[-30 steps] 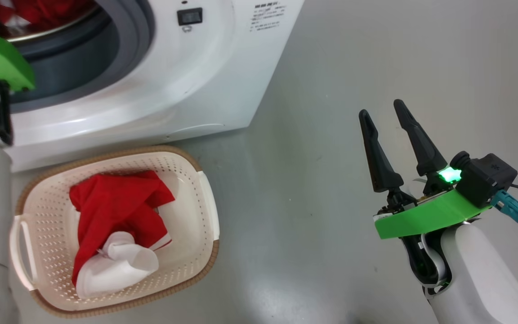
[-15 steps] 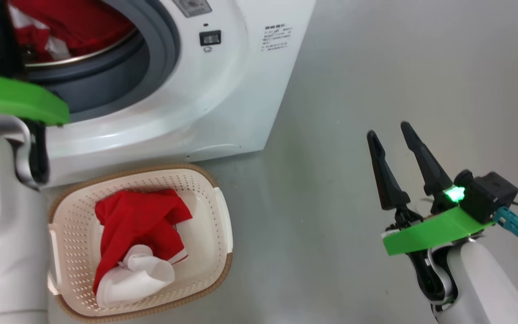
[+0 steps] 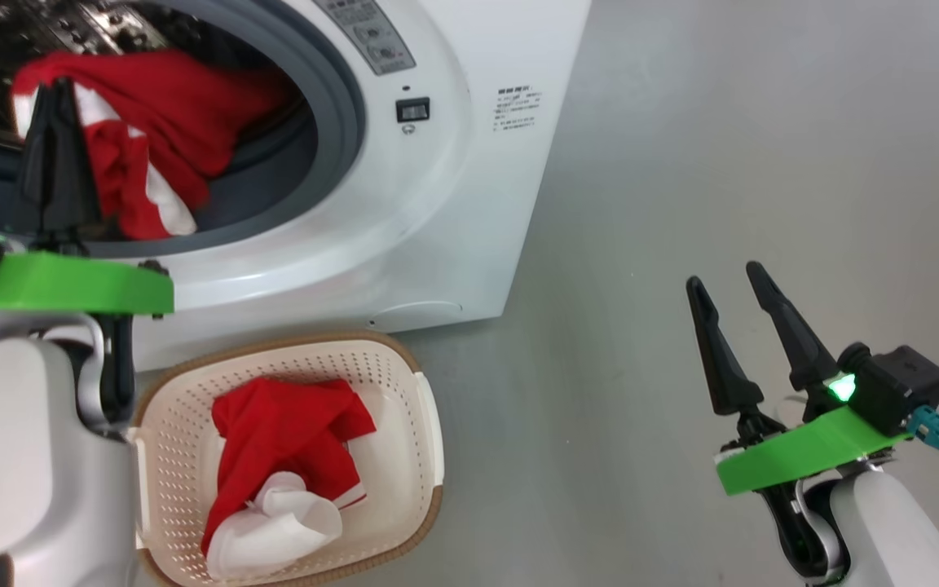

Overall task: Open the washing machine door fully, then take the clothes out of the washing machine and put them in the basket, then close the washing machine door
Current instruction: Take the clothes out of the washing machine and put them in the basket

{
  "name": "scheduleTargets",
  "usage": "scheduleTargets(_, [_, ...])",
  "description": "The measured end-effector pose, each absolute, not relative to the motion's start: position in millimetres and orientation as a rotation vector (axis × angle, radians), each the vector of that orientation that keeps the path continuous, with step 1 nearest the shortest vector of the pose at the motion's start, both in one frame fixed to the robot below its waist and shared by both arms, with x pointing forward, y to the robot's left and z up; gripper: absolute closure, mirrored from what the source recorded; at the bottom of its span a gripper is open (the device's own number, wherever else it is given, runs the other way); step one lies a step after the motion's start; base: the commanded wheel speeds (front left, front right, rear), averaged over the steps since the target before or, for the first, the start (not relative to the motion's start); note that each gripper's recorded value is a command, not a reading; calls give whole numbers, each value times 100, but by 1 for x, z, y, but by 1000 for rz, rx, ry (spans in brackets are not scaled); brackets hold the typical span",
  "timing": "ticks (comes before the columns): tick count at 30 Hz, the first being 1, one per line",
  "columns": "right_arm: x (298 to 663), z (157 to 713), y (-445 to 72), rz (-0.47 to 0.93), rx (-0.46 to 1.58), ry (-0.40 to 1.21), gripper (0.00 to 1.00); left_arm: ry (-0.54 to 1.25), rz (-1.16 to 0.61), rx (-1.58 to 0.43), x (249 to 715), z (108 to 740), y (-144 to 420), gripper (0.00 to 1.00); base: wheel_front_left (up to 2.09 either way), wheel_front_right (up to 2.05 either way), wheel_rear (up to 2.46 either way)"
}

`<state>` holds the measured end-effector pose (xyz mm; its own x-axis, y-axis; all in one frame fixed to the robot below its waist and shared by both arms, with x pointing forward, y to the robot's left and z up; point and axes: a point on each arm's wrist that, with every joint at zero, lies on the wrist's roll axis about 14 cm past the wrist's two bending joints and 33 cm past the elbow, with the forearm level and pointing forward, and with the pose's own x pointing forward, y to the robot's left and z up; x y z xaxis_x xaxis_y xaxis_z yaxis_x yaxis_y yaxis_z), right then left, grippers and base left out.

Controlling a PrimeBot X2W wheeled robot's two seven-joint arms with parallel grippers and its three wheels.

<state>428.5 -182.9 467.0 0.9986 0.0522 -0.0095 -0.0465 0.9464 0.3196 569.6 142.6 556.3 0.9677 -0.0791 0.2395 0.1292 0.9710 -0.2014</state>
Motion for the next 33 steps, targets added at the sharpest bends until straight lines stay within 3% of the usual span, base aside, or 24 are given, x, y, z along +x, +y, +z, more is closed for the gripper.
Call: scheduleTargets(33, [415, 476, -178, 76, 324, 2, 0, -563, -88, -159, 460, 650, 168, 100, 0, 0, 0])
